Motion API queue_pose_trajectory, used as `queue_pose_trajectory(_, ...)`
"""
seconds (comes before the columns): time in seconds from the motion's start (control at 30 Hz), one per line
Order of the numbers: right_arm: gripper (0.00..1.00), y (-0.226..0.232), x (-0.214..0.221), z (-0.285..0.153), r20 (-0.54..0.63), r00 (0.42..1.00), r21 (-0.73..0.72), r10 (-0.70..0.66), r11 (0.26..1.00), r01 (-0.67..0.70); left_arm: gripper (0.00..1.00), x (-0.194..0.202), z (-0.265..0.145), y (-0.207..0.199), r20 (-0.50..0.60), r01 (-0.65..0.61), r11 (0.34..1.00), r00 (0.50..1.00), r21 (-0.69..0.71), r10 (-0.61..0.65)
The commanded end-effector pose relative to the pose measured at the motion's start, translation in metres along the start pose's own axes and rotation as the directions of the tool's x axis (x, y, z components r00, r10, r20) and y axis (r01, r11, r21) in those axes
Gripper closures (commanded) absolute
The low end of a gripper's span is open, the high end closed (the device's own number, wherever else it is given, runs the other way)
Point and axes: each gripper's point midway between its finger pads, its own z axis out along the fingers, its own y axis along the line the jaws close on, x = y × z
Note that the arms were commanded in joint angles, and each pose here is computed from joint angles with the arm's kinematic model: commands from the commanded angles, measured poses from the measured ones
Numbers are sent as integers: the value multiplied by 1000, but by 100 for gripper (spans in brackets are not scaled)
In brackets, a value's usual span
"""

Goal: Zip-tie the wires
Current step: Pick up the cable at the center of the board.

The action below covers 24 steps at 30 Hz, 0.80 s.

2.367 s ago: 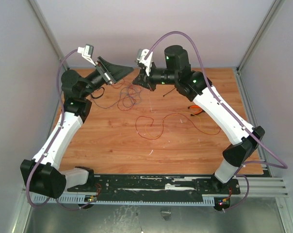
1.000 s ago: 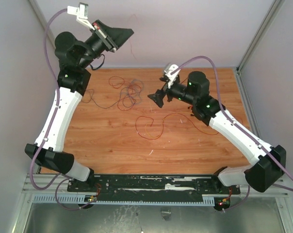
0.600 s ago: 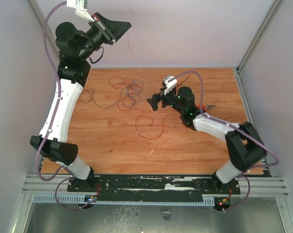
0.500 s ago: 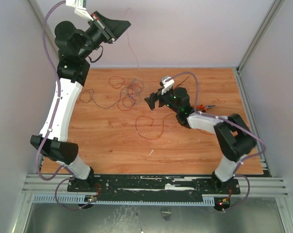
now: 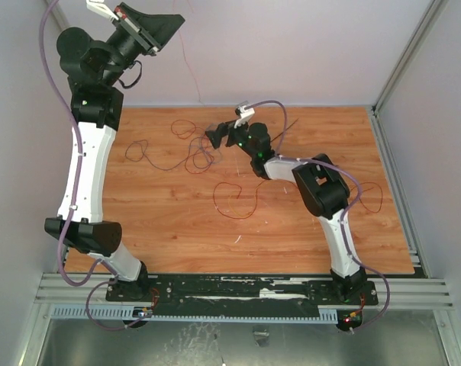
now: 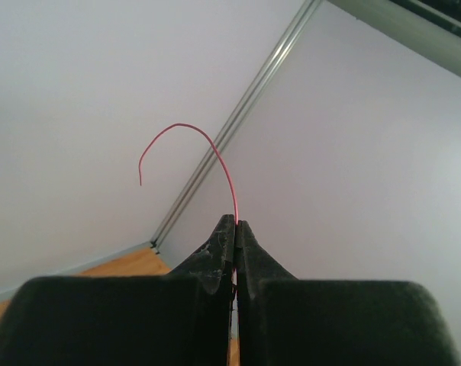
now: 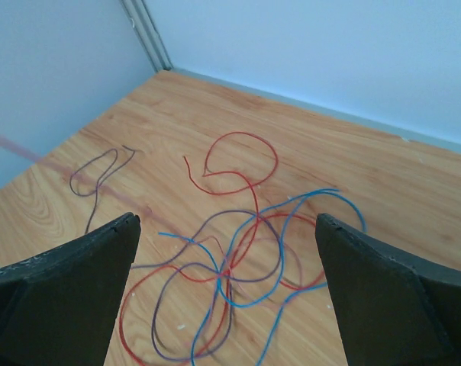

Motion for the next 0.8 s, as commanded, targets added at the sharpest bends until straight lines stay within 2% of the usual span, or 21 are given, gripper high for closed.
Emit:
queue_pose_trajectory(0.0, 1, 9, 15, 22, 12, 996, -48, 91, 995, -90, 100, -19, -1, -21, 23, 0, 997, 1000, 83, -2)
queue_pose_trajectory(0.1, 2, 13, 26, 34, 2, 996, -69, 91, 993, -91, 100, -25, -3, -24, 26, -1, 996, 1000, 92, -1)
queue_pose_trajectory(0.2, 16, 14, 36, 45, -11, 994, -83, 108, 991, -108, 100, -28, -5, -23, 32, -11, 996, 999, 88, 8)
queue_pose_trajectory(0.37, 50, 16, 32, 57, 9, 992, -99, 123, 988, -122, 100, -34, -9, -20, 40, -20, 997, 999, 77, 17)
queue_pose_trajectory(0.53, 99, 19, 18, 61, 21, 993, -102, 118, 988, -115, 100, -40, -15, -17, 49, -37, 997, 998, 65, 34)
queue_pose_trajectory(0.6, 100, 22, 3, 59, 36, 994, -106, 103, 989, -99, 100, -43, -19, -14, 52, -44, 998, 998, 53, 42)
queue_pose_trajectory(0.77, 100, 45, -80, 50, 136, 990, -142, 18, 990, 2, 100, -44, -32, 0, 61, -52, 999, 997, 13, 52)
